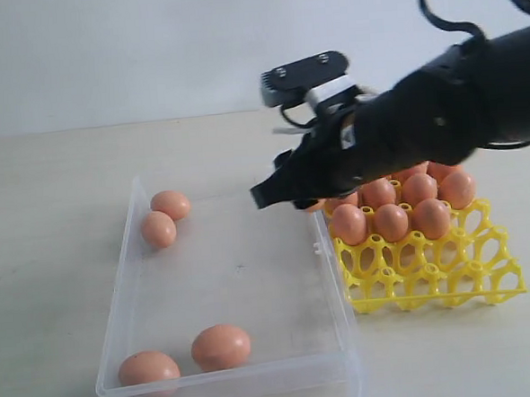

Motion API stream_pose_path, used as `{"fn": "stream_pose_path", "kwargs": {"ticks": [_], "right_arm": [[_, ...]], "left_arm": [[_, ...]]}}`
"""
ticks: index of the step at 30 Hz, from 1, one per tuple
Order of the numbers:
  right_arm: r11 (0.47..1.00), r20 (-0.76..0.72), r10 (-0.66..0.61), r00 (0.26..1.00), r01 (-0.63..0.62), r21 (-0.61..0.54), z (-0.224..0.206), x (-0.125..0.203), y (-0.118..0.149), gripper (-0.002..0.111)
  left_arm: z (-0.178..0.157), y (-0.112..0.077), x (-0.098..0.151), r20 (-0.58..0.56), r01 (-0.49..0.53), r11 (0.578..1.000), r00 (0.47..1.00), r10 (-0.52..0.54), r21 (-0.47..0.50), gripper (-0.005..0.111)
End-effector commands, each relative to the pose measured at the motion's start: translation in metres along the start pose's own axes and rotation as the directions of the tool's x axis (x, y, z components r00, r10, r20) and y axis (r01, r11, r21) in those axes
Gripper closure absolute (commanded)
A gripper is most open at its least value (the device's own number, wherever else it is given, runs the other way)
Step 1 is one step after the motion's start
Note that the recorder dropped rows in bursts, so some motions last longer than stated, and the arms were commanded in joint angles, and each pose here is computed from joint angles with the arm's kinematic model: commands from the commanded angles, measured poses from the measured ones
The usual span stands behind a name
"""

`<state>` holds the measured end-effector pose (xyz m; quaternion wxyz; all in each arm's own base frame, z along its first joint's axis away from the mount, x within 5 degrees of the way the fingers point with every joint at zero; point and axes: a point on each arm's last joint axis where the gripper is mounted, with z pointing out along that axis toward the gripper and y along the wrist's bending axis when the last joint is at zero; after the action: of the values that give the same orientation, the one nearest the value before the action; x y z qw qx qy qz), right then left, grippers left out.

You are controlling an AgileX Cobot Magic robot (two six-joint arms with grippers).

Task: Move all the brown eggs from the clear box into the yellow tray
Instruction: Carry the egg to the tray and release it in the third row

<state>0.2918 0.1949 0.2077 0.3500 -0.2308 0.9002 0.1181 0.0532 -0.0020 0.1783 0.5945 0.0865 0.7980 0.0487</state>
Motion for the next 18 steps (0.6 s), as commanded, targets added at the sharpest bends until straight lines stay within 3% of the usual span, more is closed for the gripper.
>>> {"fn": "stream_pose_path", "kwargs": {"ticks": [1, 9, 18], "right_arm": [[0.995, 0.161, 0.079, 0.984, -0.088, 0.050, -0.018, 0.021, -0.038, 0.108], [0.969, 0.332, 0.109, 0.937, -0.175, 0.174, -0.029, 0.067, -0.088, 0.108], [0.901, 0.426, 0.161, 0.890, -0.309, 0.305, -0.037, 0.100, -0.120, 0.108]], "left_arm": [[-0.001, 0.000, -0.002, 0.017, 0.004, 1.000, 1.000, -0.004, 0.000, 0.107], [-0.001, 0.000, -0.002, 0.017, 0.004, 1.000, 1.000, -0.004, 0.000, 0.107], [-0.001, 0.000, -0.002, 0.017, 0.004, 1.000, 1.000, -0.004, 0.000, 0.107]]}}
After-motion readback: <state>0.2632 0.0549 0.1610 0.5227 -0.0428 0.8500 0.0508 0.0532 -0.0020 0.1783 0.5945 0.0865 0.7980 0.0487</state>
